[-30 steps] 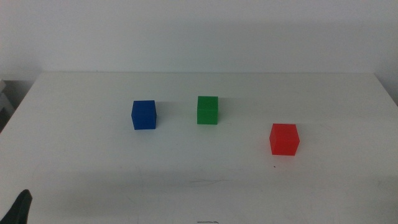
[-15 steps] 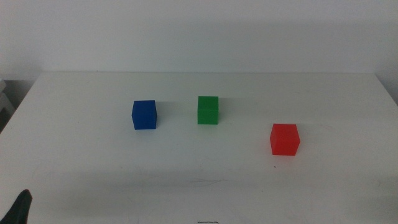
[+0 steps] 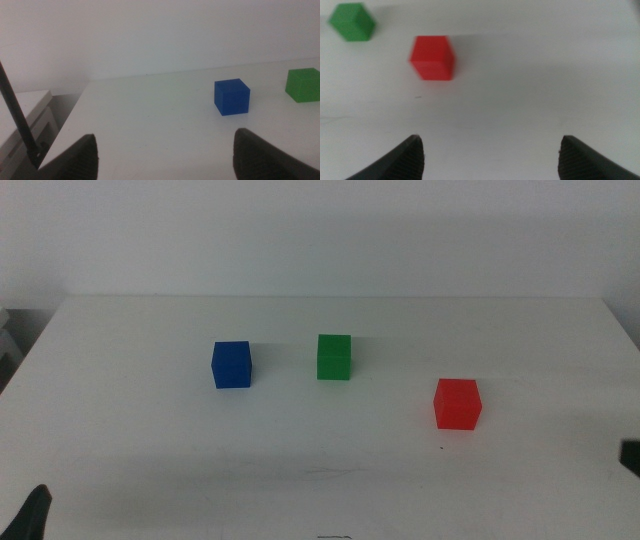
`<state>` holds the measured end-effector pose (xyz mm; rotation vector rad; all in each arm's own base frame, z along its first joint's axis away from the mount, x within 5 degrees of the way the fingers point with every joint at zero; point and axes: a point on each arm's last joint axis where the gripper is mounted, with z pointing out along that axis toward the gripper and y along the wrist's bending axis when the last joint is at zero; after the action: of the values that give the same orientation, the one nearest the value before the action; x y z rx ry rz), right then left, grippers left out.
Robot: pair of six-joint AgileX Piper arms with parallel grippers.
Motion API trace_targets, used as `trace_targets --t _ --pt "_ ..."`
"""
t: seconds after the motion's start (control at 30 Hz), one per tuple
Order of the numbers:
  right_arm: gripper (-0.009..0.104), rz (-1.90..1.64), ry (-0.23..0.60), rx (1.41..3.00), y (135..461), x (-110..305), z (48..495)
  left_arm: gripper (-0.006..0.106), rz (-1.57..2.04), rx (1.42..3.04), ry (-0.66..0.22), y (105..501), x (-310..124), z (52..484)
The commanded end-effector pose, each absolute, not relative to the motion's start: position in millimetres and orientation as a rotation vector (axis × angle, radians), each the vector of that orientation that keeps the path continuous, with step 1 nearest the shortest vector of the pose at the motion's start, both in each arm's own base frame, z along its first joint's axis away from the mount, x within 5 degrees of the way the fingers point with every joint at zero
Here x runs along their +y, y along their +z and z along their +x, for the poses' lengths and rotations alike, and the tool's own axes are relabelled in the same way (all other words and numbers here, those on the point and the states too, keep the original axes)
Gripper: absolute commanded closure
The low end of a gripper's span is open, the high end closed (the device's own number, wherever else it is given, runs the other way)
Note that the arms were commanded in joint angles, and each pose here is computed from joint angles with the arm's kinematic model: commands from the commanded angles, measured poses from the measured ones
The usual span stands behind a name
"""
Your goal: Stack red cubes first, then green, then blue cubes in a specific spot.
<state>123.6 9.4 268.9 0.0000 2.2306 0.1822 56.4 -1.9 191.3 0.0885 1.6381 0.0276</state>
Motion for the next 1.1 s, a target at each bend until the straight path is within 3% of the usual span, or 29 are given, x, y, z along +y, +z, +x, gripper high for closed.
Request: trace_targets --t 0.0,0.2,0.4,0.57,0.87,1.07 --pt "0.004 0.003 0.246 2.232 294 12 147 0.010 0.078 1.535 0.013 201 -2 55" --pt "0.004 0.108 0.349 2.272 290 14 181 0.010 0.078 1.535 0.013 201 -2 55" --pt "0.004 0.027 0.293 2.306 278 11 205 0.010 0.078 1.535 0.013 201 -2 55" --pt "0.007 -0.087 0.312 2.376 291 19 236 0.010 0.078 1.535 0.013 201 -2 55" --pt "0.011 -0.162 0.191 2.468 294 78 306 0.010 0.078 1.535 0.013 201 -2 55" --pt "0.011 -0.110 0.030 2.554 280 118 344 0.010 0.078 1.535 0.013 201 -2 55"
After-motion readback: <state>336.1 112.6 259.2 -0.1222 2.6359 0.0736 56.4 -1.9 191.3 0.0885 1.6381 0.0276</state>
